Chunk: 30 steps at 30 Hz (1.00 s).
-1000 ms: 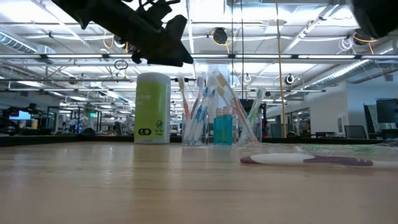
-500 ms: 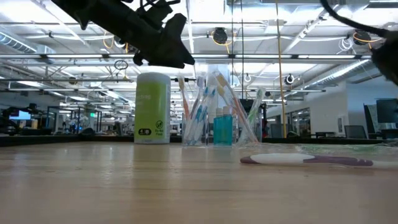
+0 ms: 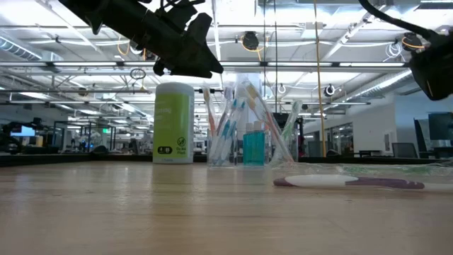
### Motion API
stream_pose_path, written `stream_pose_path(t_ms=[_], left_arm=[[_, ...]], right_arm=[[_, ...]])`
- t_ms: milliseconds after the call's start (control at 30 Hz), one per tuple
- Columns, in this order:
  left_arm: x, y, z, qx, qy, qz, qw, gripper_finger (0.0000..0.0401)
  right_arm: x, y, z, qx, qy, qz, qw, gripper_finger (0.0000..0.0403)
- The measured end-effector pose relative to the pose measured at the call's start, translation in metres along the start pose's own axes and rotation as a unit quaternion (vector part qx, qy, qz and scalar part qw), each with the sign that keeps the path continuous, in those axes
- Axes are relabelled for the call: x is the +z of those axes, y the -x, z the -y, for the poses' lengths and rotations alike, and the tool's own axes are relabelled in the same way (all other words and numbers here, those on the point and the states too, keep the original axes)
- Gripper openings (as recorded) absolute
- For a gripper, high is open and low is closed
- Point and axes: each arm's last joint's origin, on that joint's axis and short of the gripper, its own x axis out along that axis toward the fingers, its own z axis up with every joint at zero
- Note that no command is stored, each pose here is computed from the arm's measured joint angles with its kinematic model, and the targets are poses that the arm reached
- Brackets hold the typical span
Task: Pick & Place toothbrushing station
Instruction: Put the blue mouthwash into the transparent organizer
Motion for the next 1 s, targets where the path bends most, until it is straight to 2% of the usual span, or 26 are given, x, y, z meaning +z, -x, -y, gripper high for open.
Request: stream_pose_path(t_ms=[200,400,700,833,1000], left_arm=[[0.0,0.0,0.0,0.0,0.0,0.0,1.0,0.0195],[0.0,0.0,0.0,0.0,0.001,0.001,1.0,0.0196],[0.0,0.0,0.0,0.0,0.001,0.001,1.0,0.0196],[0.0,0.0,0.0,0.0,0.001,0.001,1.0,0.0196],[0.0,0.0,0.0,0.0,0.001,0.001,1.0,0.0196]], right_arm=[[0.001,-0.01,0.0,-0.006,0.008,-0.001,1.0,0.0155],[0.002,-0.011,-0.007,0.032,0.041,0.026,0.998,0.0155],[-0.003,-0.012,-0.006,0.025,0.055,0.022,0.998,0.0155],[-0.01,-0.012,-0.005,0.021,0.082,0.017,0.996,0.0155],[-0.017,-0.013,-0.004,0.015,0.068,0.035,0.997,0.0155]])
